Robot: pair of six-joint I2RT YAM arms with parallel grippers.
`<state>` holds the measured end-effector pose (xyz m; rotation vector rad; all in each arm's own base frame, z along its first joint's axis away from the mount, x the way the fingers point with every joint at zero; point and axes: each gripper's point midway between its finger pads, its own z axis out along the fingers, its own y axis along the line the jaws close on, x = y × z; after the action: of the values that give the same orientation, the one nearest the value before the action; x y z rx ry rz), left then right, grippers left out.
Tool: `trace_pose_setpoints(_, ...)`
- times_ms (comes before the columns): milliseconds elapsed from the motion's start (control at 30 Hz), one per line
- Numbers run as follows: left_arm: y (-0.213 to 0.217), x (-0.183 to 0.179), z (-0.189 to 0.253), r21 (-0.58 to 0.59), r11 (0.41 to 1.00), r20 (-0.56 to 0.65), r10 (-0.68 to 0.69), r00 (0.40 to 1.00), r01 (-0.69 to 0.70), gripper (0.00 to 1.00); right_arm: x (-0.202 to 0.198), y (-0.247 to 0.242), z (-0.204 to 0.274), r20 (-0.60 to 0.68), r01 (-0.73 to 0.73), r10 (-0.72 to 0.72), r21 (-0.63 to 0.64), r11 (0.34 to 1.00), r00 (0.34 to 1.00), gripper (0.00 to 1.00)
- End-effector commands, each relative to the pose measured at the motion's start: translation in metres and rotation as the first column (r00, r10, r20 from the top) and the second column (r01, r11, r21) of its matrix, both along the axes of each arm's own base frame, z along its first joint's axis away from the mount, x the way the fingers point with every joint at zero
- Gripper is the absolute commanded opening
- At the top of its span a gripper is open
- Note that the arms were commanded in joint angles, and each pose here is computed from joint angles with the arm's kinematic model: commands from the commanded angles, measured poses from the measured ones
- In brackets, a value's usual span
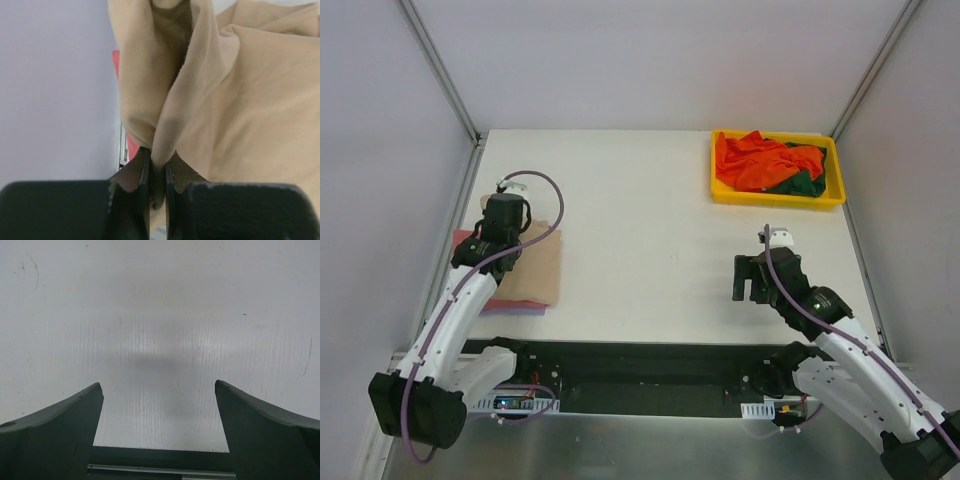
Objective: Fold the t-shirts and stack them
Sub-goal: Put the neatly folded tshirt into the corner of the board with the left arm
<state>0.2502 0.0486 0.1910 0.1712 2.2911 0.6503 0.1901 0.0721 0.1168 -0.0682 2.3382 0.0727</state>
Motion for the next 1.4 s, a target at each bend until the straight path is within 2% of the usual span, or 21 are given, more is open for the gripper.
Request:
trace_pose_setpoints(0,0.025,0.033,0.008,0.031,0.998,0.097,0.059,0.994,-0.062,0.0,0.003,-0.003,-0.002,0.0,0.026,-0.026,-0.012,1.0,1.0,0.96)
trace_pose_setpoints(133,0.032,0.048,-0.003,-0.004,0.998,0.082,0.061,0.995,-0.061,0.0,0.003,-0.003,-0.003,-0.001,0.024,-0.024,-0.012,1.0,1.0,0.96)
trace_pose_setpoints(233,0.053,0.044,-0.007,0.057,0.986,0.059,0.156,0.986,-0.16,0.03,0.004,-0.004,-0.004,-0.001,0.028,-0.028,-0.021,0.999,1.0,0.96)
trace_pose_setpoints(267,0.059,0.042,-0.005,0.069,0.977,0.07,0.197,0.978,-0.202,0.22,0.003,-0.004,-0.005,-0.007,0.028,-0.028,-0.022,0.999,1.0,0.96)
trace_pose_setpoints(300,0.063,0.04,0.0,0.076,0.969,0.086,0.227,0.97,-0.233,0.51,0.004,-0.003,-0.005,-0.005,0.029,-0.029,-0.022,0.999,1.0,0.96)
trace_pose_setpoints(367,0.072,0.035,0.016,0.085,0.948,0.141,0.293,0.946,-0.307,0.94,0.004,-0.004,-0.005,-0.009,0.029,-0.029,-0.025,0.999,1.0,0.96)
trace_pose_setpoints(400,0.074,0.033,0.024,0.087,0.943,0.16,0.305,0.939,-0.321,0.99,0.004,-0.003,-0.005,-0.009,0.028,-0.028,-0.023,0.999,1.0,0.96)
trace_pose_setpoints(500,0.075,0.028,0.048,0.044,0.931,0.239,0.344,0.908,-0.364,0.99,0.005,-0.006,-0.005,-0.002,0.044,-0.044,-0.03,0.999,0.999,0.96)
trace_pose_setpoints(567,0.07,0.025,0.067,-0.052,0.923,0.3,0.378,0.876,-0.38,0.99,0.005,-0.009,-0.006,-0.001,0.064,-0.064,-0.037,0.997,0.998,0.96)
trace_pose_setpoints(667,0.042,0.028,0.075,-0.267,0.921,0.328,0.363,0.872,-0.283,0.99,0.005,-0.011,-0.005,0.0,0.082,-0.082,-0.037,0.996,0.997,0.96)
trace_pose_setpoints(733,0.016,0.033,0.076,-0.407,0.895,0.336,0.332,0.881,-0.182,0.99,0.005,-0.014,-0.005,0.001,0.098,-0.098,-0.039,0.994,0.995,0.96)
trace_pose_setpoints(833,-0.031,0.038,0.078,-0.601,0.799,0.326,0.258,0.91,-0.012,0.99,0.005,-0.018,-0.004,0.009,0.127,-0.127,-0.043,0.991,0.992,0.96)
trace_pose_setpoints(967,-0.094,0.035,0.069,-0.787,0.601,0.255,0.111,0.96,0.14,0.99,0.004,-0.027,-0.003,0.021,0.229,-0.229,-0.012,0.973,0.973,0.96)
trace_pose_setpoints(1033,-0.114,0.031,0.057,-0.831,0.534,0.222,0.068,0.973,0.152,0.99,0.002,-0.029,-0.001,0.023,0.265,-0.266,0.026,0.964,0.964,0.96)
trace_pose_setpoints(1067,-0.126,0.028,0.052,-0.837,0.52,0.227,0.042,0.973,0.172,0.99,0.002,-0.028,0.0,0.023,0.27,-0.271,0.047,0.962,0.962,0.96)
trace_pose_setpoints(1200,-0.169,0.009,0.033,-0.815,0.458,0.378,-0.044,0.925,0.355,0.99,0.004,-0.028,0.006,0.051,0.313,-0.32,0.114,0.943,0.946,0.96)
trace_pose_setpoints(1233,-0.174,0.005,0.022,-0.816,0.448,0.385,-0.053,0.921,0.366,0.99,0.005,-0.028,0.009,0.058,0.312,-0.32,0.122,0.942,0.946,0.96)
trace_pose_setpoints(1367,-0.171,-0.003,-0.029,-0.822,0.486,0.316,-0.045,0.948,0.297,0.99,0.007,-0.035,0.015,0.091,0.354,-0.368,0.14,0.925,0.925,0.96)
